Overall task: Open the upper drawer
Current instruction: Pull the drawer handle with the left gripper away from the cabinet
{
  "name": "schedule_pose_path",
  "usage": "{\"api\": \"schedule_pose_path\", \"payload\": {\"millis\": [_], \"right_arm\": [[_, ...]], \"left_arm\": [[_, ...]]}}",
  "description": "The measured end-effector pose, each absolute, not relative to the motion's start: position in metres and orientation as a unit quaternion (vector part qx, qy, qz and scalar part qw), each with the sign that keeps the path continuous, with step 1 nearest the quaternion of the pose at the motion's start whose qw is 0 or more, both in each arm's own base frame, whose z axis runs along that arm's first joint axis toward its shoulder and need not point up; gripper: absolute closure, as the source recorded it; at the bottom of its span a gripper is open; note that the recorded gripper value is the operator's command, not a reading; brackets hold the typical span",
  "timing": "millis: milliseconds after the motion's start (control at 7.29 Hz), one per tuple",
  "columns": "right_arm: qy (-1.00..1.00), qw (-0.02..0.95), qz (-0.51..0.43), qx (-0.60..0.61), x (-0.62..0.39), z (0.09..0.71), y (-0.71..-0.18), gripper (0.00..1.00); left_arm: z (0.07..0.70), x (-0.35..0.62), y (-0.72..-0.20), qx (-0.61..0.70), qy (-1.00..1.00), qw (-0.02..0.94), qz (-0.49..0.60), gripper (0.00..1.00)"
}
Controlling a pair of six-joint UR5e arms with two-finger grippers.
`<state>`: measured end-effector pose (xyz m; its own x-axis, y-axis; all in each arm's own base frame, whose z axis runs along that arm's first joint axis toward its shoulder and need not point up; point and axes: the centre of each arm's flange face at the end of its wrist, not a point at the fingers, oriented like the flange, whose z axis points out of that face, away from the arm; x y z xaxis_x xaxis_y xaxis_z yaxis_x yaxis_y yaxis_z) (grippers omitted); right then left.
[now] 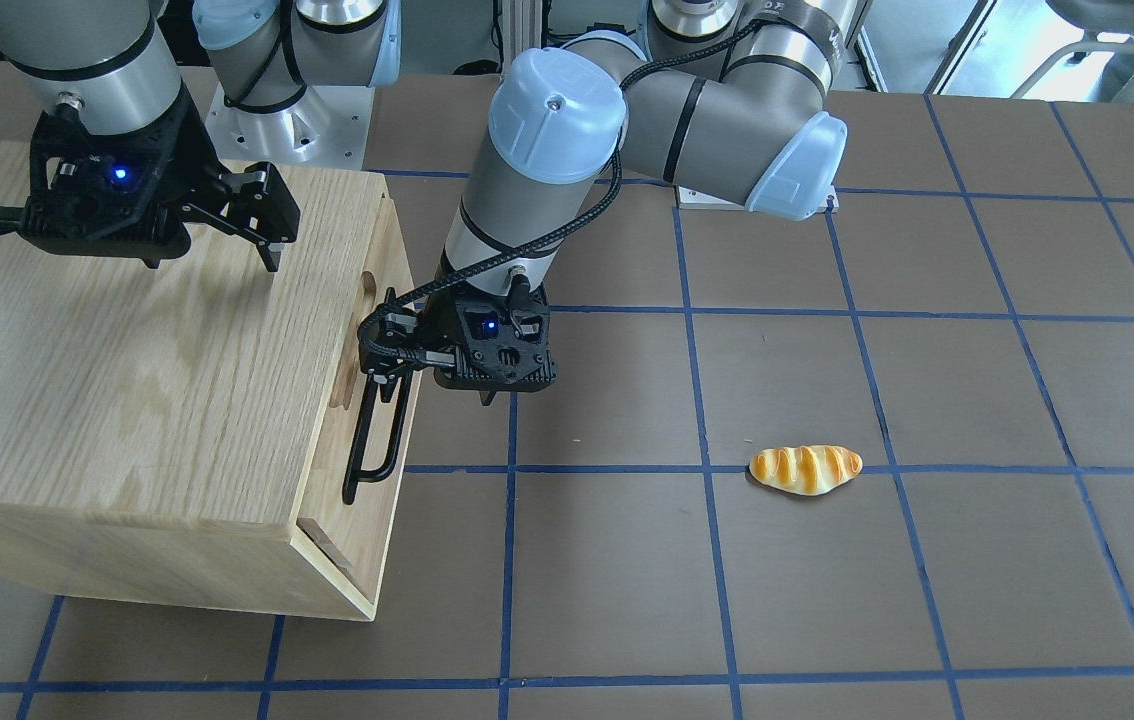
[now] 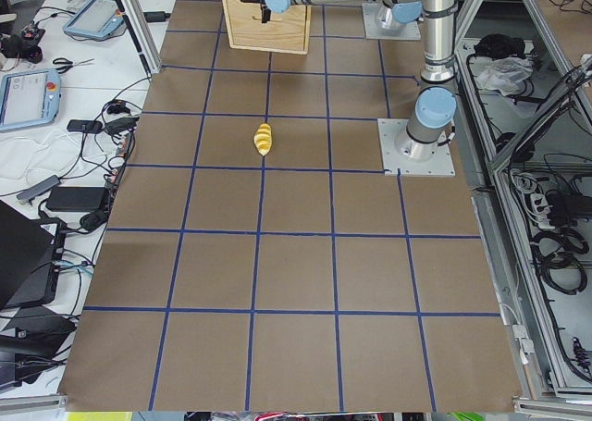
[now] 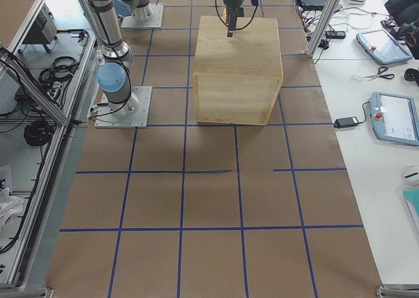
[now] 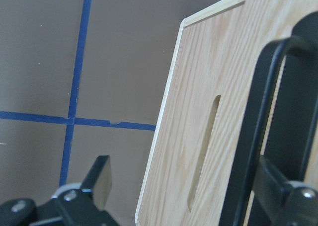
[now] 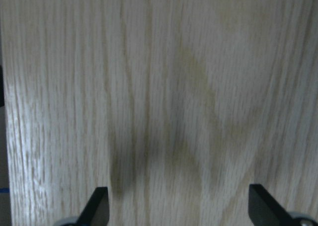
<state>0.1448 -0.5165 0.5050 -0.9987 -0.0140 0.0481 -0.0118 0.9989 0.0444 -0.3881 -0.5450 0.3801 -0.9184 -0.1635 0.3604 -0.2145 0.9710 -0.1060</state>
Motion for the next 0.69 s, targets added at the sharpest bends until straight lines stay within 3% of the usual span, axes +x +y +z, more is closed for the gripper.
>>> {"api": "schedule_pose_path", "payload": {"millis": [685], "right_arm": [[-0.999, 0.024, -0.022, 0.007, 0.1448, 0.5048, -0.5165, 0.00]], "left_arm": [[0.3721, -0.3840, -0.5519, 0.102, -0.979, 0.157, 0.077, 0.00]]}}
